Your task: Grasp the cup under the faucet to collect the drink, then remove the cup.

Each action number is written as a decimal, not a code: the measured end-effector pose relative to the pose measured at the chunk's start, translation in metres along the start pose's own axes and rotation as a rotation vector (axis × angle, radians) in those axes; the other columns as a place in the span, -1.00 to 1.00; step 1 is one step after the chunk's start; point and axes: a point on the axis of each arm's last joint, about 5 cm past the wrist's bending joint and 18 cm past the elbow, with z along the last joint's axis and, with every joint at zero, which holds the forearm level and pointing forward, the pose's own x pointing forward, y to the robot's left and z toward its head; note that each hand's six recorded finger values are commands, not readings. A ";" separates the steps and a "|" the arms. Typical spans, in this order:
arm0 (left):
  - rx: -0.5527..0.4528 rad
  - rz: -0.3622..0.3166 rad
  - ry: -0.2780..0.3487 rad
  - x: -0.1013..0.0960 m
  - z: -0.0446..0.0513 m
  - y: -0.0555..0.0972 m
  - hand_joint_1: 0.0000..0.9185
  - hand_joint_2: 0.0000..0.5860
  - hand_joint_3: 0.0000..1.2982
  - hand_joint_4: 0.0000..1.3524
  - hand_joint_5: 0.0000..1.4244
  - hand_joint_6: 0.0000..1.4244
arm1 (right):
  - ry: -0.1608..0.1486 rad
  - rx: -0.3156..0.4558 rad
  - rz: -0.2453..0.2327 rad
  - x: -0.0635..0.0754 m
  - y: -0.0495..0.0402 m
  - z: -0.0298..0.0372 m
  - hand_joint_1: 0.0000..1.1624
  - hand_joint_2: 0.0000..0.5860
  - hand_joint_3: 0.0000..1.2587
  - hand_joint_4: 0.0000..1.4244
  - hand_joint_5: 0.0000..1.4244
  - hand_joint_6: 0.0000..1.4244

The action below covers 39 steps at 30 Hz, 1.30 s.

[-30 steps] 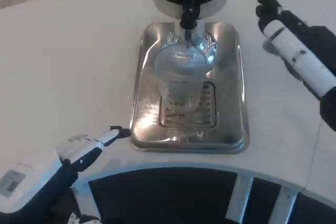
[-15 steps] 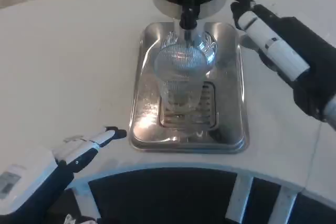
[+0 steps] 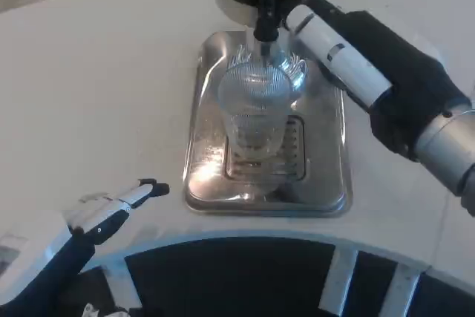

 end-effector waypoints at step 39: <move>-0.019 0.022 0.061 -0.008 -0.0067 0.003 -0.77 -0.80 -0.73 -0.84 -0.72 -0.71 | 0.002 -0.396 0.126 0.022 0.0127 0.0223 -1.00 0.59 -1.00 -1.00 -1.00 -1.00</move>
